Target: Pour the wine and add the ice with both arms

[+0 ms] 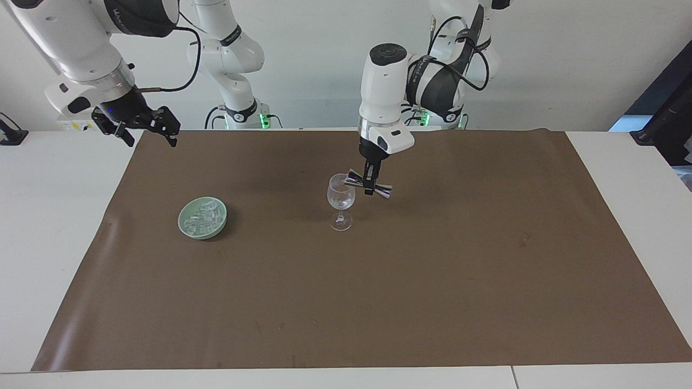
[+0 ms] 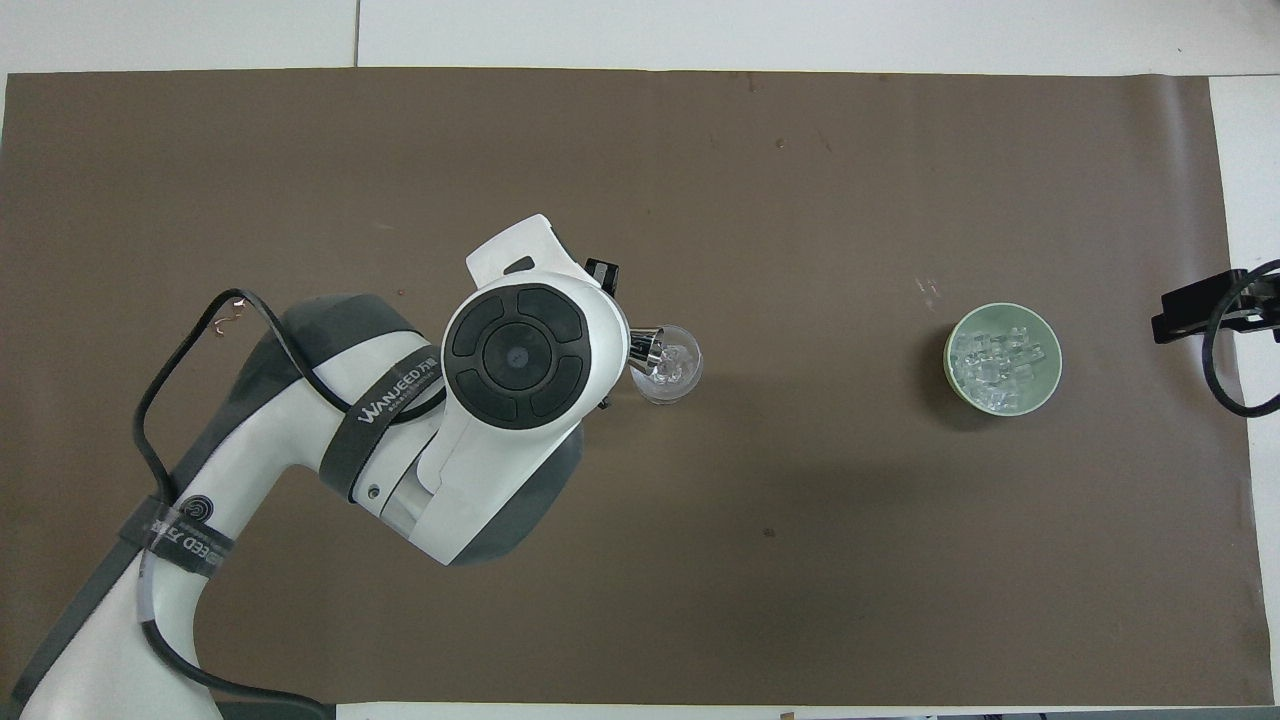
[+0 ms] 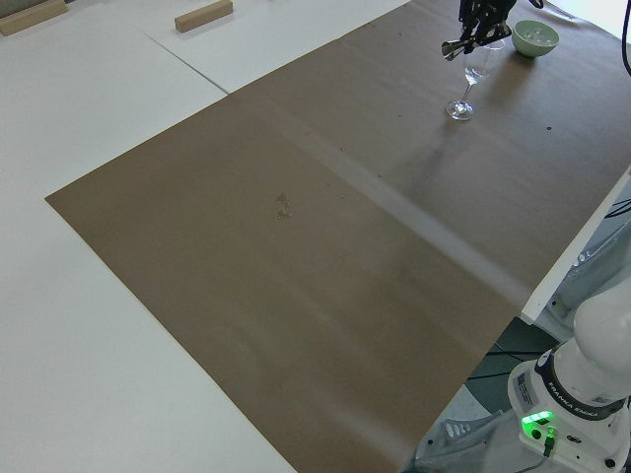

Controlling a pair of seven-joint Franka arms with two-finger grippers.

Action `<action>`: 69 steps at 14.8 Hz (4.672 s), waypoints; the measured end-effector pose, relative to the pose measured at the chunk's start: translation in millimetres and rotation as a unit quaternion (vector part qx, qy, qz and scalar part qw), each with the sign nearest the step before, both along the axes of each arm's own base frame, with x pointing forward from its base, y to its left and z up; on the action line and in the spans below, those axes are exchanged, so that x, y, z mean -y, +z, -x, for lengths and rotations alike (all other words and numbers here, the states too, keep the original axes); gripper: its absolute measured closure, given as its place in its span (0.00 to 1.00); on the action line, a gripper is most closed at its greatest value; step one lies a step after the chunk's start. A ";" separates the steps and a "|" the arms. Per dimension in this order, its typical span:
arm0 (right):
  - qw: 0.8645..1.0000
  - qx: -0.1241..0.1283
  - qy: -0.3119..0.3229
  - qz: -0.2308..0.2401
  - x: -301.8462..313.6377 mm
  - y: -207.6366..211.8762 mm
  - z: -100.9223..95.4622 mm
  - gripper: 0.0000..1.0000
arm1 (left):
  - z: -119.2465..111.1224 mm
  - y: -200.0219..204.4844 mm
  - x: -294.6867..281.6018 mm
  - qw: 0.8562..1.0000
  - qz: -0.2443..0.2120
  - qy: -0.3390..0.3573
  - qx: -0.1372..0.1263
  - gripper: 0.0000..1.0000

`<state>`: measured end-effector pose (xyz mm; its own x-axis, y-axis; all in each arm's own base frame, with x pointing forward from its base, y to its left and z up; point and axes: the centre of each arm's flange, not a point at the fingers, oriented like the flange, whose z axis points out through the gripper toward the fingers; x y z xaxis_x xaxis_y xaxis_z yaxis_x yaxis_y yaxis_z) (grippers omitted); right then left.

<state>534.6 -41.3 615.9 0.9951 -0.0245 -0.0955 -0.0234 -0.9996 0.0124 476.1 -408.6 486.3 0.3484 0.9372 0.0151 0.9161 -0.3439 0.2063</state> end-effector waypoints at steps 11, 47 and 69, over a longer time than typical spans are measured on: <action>1.000 0.000 0.000 0.000 0.0 0.0 0.0 0.00 | 14.0 11.0 16.4 0.996 -0.063 -0.002 0.057 0.78; 0.999 0.037 0.018 -0.012 -25.8 -198.0 -3.9 0.02 | -148.4 -22.6 -413.4 0.874 0.396 0.265 -0.095 0.78; 0.997 0.044 0.065 -0.010 -14.8 -287.6 -2.7 0.30 | -41.3 -235.5 -593.2 0.716 0.618 0.324 -0.003 0.78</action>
<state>537.3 -26.4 328.4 0.9943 0.1060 -0.0071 0.1060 -0.9944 -0.0041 517.3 184.6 250.8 -0.1696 0.1976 -0.9655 0.8021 0.5969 -0.0187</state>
